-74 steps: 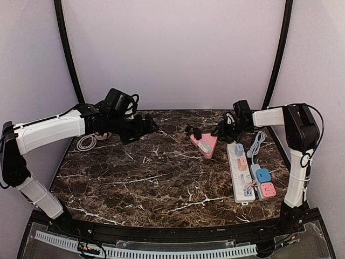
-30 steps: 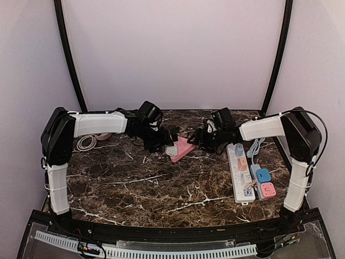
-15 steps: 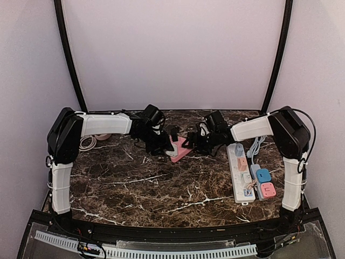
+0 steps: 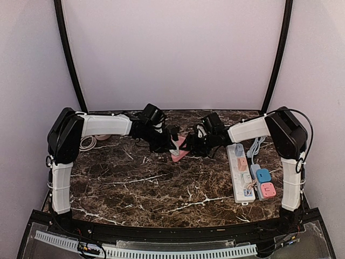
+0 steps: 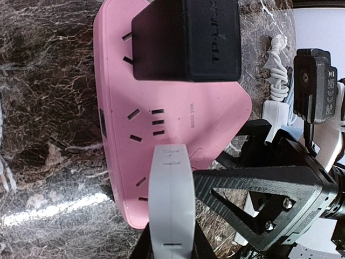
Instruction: Pull the plug off the socket
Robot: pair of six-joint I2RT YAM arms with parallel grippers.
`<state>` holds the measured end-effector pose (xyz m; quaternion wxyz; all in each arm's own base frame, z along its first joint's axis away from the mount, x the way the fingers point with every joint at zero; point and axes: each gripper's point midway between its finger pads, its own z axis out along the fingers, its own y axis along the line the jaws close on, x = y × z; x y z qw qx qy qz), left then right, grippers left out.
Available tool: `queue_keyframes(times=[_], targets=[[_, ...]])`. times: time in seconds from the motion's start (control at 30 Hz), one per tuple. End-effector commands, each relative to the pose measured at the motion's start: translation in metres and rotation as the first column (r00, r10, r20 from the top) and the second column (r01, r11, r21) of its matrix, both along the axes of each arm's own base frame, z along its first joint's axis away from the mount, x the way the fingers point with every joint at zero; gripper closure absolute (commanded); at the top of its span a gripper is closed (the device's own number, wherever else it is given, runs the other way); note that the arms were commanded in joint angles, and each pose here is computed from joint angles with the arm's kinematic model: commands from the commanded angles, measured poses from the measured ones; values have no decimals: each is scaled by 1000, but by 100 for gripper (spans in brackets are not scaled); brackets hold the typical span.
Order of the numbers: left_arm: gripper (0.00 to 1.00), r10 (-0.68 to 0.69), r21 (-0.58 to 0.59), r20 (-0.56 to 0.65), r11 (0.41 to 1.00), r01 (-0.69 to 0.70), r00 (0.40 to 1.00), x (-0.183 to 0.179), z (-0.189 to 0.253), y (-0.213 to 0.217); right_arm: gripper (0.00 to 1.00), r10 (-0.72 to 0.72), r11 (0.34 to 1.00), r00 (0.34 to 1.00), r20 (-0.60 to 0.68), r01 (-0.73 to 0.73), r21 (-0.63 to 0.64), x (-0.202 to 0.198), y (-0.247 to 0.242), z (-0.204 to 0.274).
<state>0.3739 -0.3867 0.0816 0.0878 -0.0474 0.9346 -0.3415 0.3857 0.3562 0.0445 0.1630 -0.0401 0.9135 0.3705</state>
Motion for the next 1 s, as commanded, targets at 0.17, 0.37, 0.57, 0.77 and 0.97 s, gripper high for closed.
queue_keyframes(times=[0.17, 0.37, 0.57, 0.77, 0.97], targets=[[100, -14, -157, 68, 987, 24, 998, -3, 29, -10, 32, -34, 988, 999, -35, 29, -153, 0, -11, -32], [100, -10, -226, 87, 974, 29, 996, -10, 36, -11, 35, -26, 961, 1000, 0, 25, -276, -2, -18, -39], [100, 0, -297, 112, 954, 34, 994, -12, 48, -14, 36, -11, 934, 1000, 23, 19, -356, -3, -17, -43], [100, -1, -346, 142, 937, 50, 990, -13, 60, -15, 36, -1, 926, 1000, 24, 10, -378, -5, -18, -46], [100, 8, -395, 138, 917, 47, 990, -11, 67, -11, 36, -1, 916, 1000, 20, 9, -402, -6, -22, -53]])
